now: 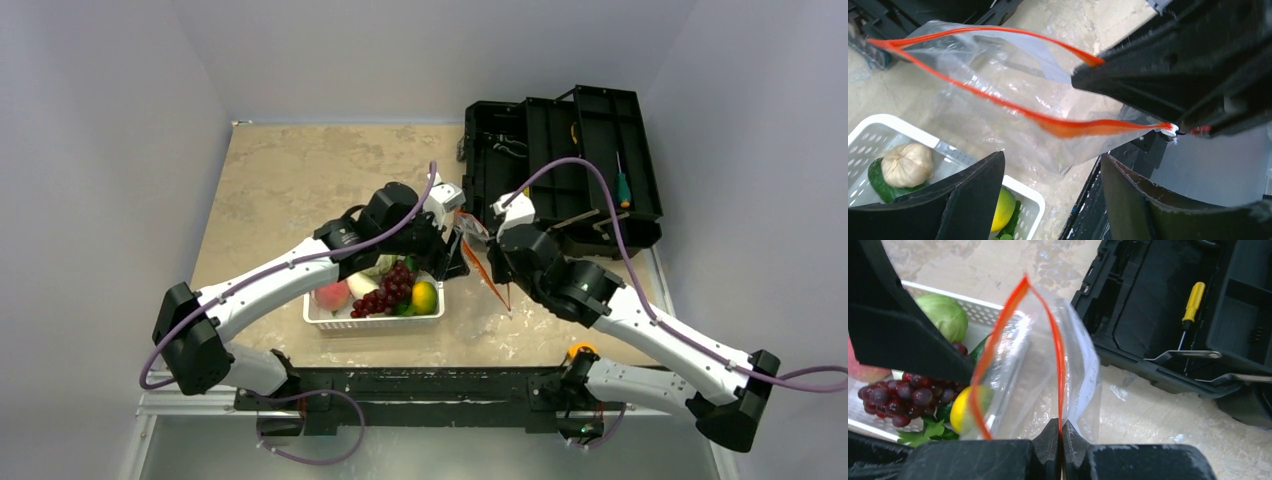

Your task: Place the food in the zip-top bag and seal the zipper

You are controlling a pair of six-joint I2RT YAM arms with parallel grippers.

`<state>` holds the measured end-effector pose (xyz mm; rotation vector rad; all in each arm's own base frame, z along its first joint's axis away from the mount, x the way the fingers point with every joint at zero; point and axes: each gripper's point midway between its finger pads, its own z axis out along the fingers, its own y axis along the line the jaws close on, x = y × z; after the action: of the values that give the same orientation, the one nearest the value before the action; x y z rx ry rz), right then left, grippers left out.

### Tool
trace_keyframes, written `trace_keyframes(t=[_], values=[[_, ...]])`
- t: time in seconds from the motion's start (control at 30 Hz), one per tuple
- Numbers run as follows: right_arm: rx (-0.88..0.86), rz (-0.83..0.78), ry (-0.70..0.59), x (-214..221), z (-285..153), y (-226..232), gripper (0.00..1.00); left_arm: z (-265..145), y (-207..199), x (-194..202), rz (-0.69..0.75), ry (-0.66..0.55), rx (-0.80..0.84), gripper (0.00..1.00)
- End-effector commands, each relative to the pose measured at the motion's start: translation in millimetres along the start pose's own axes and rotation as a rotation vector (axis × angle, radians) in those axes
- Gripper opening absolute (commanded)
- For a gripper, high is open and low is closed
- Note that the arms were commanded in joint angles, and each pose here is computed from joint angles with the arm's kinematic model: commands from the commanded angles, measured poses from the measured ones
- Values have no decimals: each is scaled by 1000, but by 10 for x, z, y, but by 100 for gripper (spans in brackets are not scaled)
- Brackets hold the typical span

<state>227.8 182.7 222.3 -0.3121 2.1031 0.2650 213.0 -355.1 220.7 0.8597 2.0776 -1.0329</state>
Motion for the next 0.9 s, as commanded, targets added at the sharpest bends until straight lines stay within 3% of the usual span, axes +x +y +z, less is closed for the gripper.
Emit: trace_keyframes(t=[0.0,0.33,0.57,0.8,0.87], values=[[34,1,-50,-38,32,123,0,-132,18,-236,-41,-54,-77,71],[157,12,-43,60,143,180,0,-341,125,-440,-154,-135,-66,79],[128,19,-52,37,186,355,0,-141,266,-306,-219,-60,-85,74],[150,-25,-67,23,183,524,0,-202,294,-396,-216,-105,-85,79],[159,-34,-66,33,181,558,0,-223,326,-402,-219,-115,-95,75]])
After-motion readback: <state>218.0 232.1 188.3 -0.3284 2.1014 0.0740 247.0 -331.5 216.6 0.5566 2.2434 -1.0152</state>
